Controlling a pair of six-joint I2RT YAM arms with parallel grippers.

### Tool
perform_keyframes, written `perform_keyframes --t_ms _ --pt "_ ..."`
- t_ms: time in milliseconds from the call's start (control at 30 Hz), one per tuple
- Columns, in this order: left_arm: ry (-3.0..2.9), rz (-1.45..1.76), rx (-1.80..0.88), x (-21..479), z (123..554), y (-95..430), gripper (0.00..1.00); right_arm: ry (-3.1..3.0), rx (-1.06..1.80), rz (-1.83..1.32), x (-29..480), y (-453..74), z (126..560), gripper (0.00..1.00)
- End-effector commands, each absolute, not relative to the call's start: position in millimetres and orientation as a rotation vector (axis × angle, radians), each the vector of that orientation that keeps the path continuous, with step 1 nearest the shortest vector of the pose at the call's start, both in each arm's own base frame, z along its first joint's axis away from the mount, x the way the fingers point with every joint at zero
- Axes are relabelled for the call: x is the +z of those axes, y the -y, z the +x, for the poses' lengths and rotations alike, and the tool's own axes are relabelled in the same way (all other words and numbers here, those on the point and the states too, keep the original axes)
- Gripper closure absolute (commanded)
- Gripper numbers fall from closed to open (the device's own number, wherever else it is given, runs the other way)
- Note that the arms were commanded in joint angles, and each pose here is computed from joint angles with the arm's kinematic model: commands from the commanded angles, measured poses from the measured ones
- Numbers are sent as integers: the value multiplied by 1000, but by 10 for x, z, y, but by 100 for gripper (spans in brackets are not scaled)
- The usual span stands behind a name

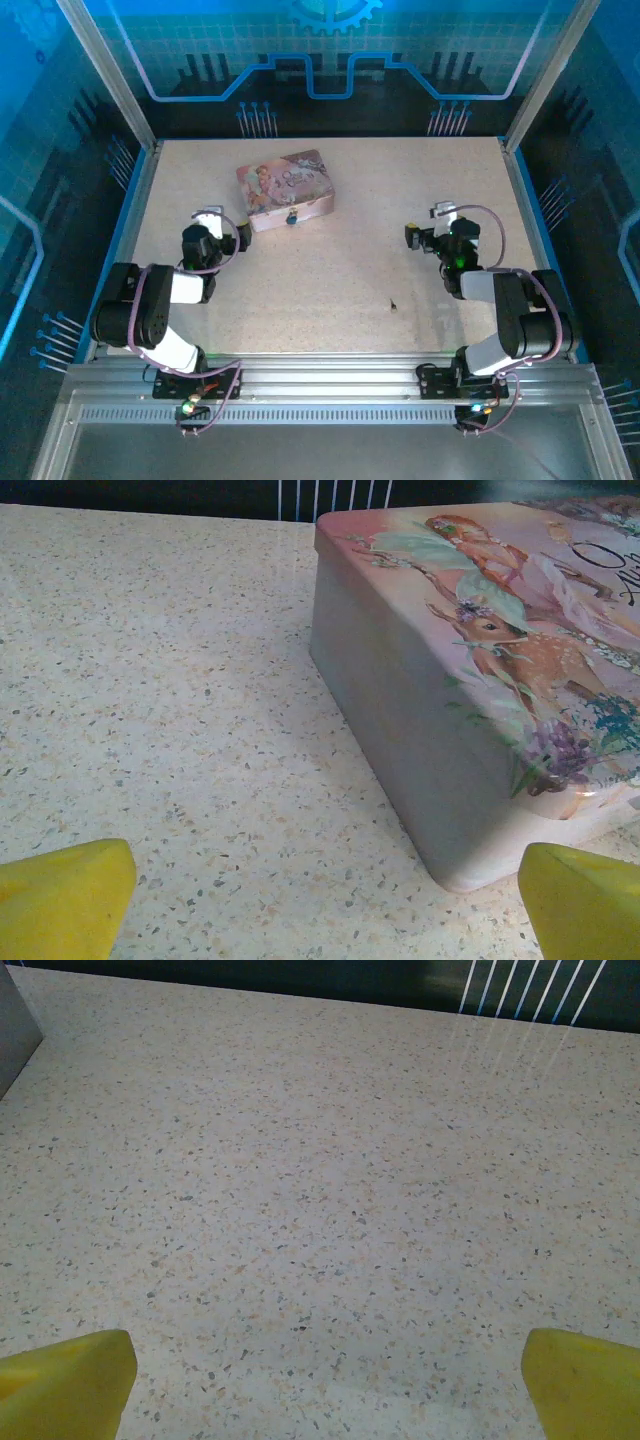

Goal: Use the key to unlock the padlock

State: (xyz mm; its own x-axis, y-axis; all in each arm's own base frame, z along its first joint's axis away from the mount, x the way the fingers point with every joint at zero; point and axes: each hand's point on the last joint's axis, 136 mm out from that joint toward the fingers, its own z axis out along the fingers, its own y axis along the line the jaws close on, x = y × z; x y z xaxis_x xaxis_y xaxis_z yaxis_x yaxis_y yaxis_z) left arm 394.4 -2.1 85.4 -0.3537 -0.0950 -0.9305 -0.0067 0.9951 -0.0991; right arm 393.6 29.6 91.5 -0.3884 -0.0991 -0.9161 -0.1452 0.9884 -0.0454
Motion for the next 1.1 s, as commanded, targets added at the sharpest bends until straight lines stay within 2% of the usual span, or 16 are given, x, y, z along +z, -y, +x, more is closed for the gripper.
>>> perform_keyframes --t_ms 0,1067 --pt "-1908 -39 -133 946 3977 94 1 -1969 56 -177 939 -330 3973 0" --pt "-1842 -67 -111 1008 3888 39 1 -1961 67 -167 978 -309 3959 0"
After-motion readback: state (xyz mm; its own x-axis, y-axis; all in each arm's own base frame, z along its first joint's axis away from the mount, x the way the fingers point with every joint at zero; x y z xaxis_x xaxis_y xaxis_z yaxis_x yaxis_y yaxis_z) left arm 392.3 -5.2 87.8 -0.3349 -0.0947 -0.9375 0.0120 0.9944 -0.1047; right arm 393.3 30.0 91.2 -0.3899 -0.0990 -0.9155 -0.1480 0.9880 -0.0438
